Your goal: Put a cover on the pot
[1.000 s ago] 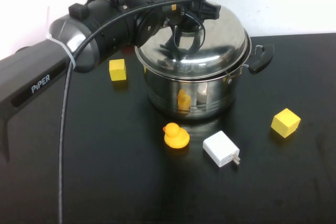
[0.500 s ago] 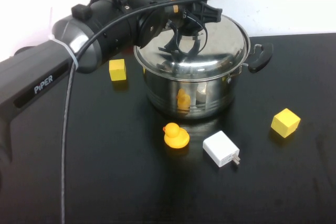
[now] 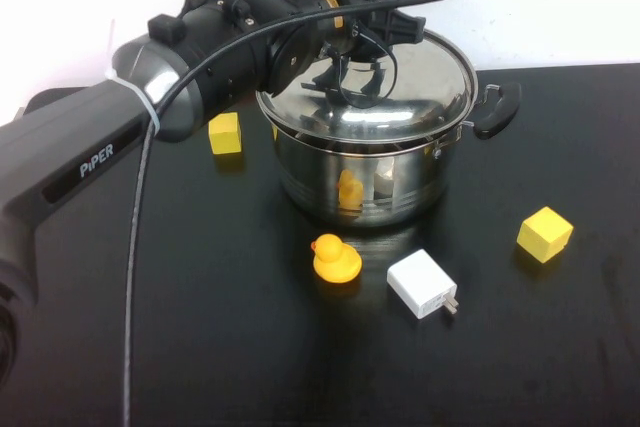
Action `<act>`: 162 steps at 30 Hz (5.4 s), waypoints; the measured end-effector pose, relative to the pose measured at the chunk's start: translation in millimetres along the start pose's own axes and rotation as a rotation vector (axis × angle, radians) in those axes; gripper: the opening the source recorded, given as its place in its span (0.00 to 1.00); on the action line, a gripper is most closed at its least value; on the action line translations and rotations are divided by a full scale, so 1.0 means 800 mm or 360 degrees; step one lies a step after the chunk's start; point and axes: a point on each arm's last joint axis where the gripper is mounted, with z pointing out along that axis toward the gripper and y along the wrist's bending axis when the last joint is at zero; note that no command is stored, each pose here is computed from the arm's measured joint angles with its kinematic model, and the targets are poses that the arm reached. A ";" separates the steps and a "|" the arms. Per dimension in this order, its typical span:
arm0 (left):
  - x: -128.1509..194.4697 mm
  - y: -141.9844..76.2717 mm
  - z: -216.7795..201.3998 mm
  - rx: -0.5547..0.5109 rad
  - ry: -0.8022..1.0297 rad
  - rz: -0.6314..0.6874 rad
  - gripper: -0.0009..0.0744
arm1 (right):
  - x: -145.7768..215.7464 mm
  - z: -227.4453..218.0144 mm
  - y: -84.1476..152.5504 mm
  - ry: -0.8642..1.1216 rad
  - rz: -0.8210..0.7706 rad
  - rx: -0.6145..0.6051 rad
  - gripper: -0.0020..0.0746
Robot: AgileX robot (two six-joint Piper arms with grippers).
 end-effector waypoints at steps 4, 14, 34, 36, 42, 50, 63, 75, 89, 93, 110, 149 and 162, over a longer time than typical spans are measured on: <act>0.000 0.000 0.000 0.0001 -0.0006 0.0005 0.46 | 0.000 0.000 0.000 0.0000 0.0000 0.0000 0.02; -0.005 -0.003 -0.004 -0.0014 -0.0038 0.0124 0.46 | 0.000 0.000 0.000 0.0000 0.0000 0.0000 0.02; -0.002 -0.014 -0.003 0.0159 -0.0303 0.0159 0.46 | 0.000 0.000 0.000 0.0000 0.0000 0.0000 0.02; 0.003 -0.015 -0.003 0.0193 -0.0335 0.0158 0.46 | 0.000 0.000 0.000 0.0000 0.0000 0.0000 0.02; 0.006 -0.016 -0.015 0.0230 -0.0397 0.0228 0.46 | 0.000 0.000 0.000 0.0000 0.0000 0.0000 0.02; -0.004 -0.009 -0.026 0.0190 -0.0396 0.0255 0.46 | 0.000 0.000 0.000 0.0000 0.0000 0.0000 0.02; 0.002 0.004 -0.025 0.0121 -0.0277 0.0137 0.46 | 0.000 0.000 0.000 0.0000 0.0000 0.0000 0.02; 0.020 0.006 -0.007 0.0119 -0.0220 0.0131 0.46 | 0.000 0.000 0.000 0.0000 0.0000 0.0000 0.02; 0.022 0.007 -0.007 0.0102 -0.0175 0.0043 0.46 | 0.000 0.000 0.000 0.0000 0.0000 0.0000 0.02; 0.021 0.008 -0.008 0.0091 -0.0160 0.0031 0.46 | 0.000 0.000 0.000 0.0000 0.0000 0.0000 0.02; -0.026 0.010 -0.066 0.0014 -0.0259 0.0216 0.58 | 0.000 0.000 0.000 0.0000 0.0000 0.0000 0.02; 0.023 0.078 -0.566 -0.0387 -0.0658 0.0167 0.01 | 0.000 0.000 0.000 0.0000 0.0000 0.0000 0.02; 0.164 0.065 -0.452 0.0002 -0.0531 0.0098 0.01 | 0.000 0.000 0.000 0.0000 0.0000 0.0000 0.02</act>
